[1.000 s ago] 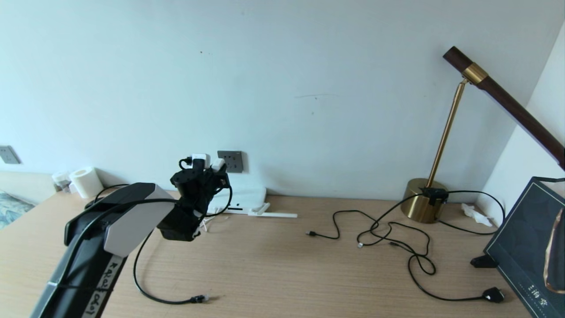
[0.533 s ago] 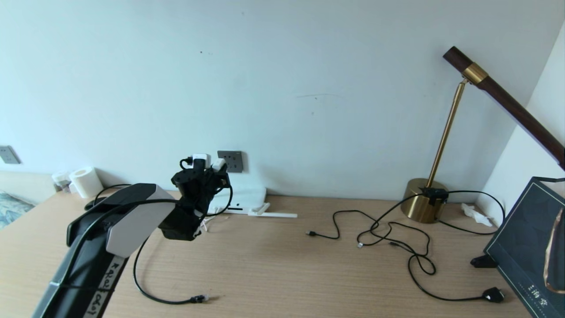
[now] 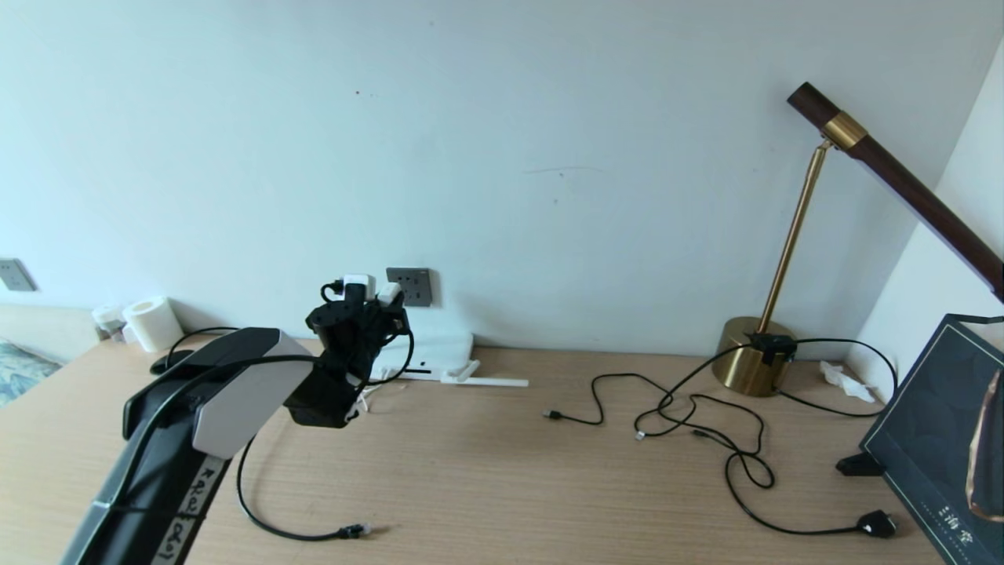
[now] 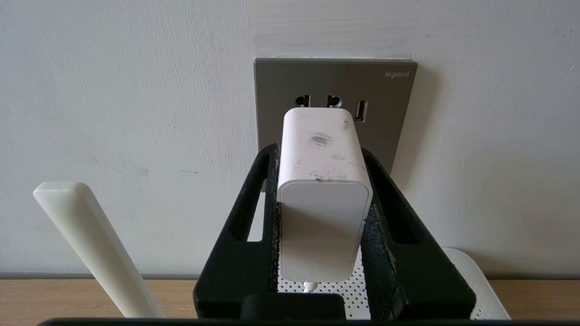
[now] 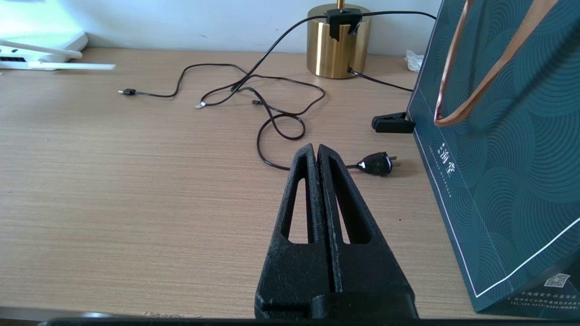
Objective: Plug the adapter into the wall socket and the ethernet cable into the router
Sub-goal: Plug plug into socket
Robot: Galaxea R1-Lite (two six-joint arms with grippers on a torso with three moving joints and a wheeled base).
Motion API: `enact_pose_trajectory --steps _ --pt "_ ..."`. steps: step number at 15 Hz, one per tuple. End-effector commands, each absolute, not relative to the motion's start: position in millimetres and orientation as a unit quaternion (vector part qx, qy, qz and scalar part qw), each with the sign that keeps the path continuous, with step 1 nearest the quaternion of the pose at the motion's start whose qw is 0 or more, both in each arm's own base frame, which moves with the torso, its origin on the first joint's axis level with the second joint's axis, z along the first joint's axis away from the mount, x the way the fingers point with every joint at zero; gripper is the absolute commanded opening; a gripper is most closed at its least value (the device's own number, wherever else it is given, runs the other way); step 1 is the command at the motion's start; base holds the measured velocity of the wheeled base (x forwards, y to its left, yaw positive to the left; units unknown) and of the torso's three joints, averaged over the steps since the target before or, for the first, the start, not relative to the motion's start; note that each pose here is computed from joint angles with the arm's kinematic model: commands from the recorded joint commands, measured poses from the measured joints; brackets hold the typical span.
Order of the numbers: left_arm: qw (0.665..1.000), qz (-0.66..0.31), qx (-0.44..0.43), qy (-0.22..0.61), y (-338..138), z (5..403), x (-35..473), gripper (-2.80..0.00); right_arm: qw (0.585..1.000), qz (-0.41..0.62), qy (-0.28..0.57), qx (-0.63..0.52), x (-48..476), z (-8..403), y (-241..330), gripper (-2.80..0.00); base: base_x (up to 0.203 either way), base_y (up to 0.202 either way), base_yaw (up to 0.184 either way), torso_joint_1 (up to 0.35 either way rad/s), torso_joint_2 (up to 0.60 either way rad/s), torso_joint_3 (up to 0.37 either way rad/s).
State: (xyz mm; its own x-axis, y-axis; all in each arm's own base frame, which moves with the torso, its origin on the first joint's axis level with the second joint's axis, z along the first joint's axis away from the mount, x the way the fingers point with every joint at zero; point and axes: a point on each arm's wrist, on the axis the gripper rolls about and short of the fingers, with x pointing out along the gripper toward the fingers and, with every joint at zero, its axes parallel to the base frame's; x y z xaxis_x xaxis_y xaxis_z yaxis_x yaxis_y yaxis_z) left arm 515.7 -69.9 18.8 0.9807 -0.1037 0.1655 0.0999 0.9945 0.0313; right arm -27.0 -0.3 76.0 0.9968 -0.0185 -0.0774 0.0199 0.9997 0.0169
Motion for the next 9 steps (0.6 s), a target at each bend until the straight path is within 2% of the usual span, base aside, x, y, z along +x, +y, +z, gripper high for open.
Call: enact_pose_trajectory --steps 1,9 --pt "0.995 -0.051 0.011 -0.089 -70.2 19.6 516.2 -2.8 0.999 -0.01 0.039 0.009 -27.0 76.0 -0.3 -2.8 0.0 0.0 0.0 0.0 0.0 0.0" --pt "0.994 -0.051 0.011 -0.092 -70.6 22.1 519.0 -2.8 0.999 -0.01 0.039 0.009 -27.0 76.0 -0.3 -2.8 0.0 0.0 0.0 0.0 0.0 0.0"
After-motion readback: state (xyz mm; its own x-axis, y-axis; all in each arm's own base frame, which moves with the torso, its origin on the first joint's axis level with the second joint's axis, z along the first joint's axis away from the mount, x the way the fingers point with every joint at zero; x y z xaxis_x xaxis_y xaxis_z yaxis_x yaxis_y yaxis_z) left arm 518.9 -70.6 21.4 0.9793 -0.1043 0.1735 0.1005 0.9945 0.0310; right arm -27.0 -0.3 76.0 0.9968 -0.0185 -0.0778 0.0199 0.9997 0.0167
